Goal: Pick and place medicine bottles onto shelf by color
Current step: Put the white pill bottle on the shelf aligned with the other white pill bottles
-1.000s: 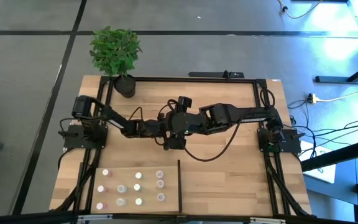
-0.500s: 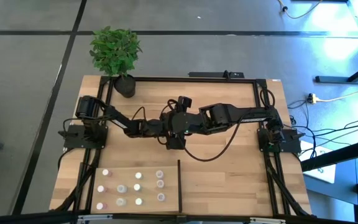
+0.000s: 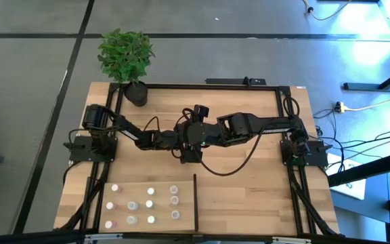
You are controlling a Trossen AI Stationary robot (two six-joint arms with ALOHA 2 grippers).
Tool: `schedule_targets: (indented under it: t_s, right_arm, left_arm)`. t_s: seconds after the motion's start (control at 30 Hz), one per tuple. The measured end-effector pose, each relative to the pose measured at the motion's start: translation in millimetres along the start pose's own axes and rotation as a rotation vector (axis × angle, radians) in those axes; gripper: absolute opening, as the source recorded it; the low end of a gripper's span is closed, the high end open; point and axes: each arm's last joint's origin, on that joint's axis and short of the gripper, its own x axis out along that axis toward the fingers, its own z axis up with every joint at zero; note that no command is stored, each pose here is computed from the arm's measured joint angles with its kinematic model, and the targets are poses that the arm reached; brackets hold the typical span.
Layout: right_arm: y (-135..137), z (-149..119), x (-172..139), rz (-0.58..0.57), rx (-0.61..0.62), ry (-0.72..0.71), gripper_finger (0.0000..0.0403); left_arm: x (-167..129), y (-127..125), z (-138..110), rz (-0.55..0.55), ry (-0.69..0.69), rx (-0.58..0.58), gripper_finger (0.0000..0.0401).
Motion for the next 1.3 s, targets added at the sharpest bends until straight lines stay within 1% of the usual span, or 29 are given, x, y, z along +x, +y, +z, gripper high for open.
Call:
schedule_targets:
  t_s: [0.17, 0.27, 0.5, 0.7, 0.87, 1.03, 1.17, 1.3]
  right_arm:
    - [0, 0, 0, 0.0, 0.0, 0.0, 0.0265]
    - [0, 0, 0, 0.0, 0.0, 0.0, 0.0265]
    - [0, 0, 0, 0.0, 0.0, 0.0, 0.0265]
    - [0, 0, 0, 0.0, -0.001, 0.0, 0.0265]
    - [0, 0, 0, 0.0, -0.001, 0.0, 0.0265]
    - [0, 0, 0, 0.0, 0.0, 0.0, 0.0265]
    - [0, 0, 0, 0.0, 0.0, -0.001, 0.0265]
    - [0, 0, 0, 0.0, 0.001, -0.003, 0.0265]
  left_arm:
    - [0, 0, 0, -0.001, -0.001, -0.001, 0.0134]
    - [0, 0, 0, -0.001, -0.002, -0.002, 0.0118]
    - [-2, -3, 1, -0.011, 0.001, -0.004, 0.0114]
    - [-13, -12, 8, -0.037, 0.022, 0.012, 0.0113]
    - [-34, -21, 19, -0.018, 0.071, 0.046, 0.0112]
    - [-65, -32, 29, 0.049, 0.114, 0.074, 0.0112]
    - [-92, -39, 33, 0.097, 0.144, 0.049, 0.0113]
    - [-119, -48, 32, 0.159, 0.157, 0.015, 0.0113]
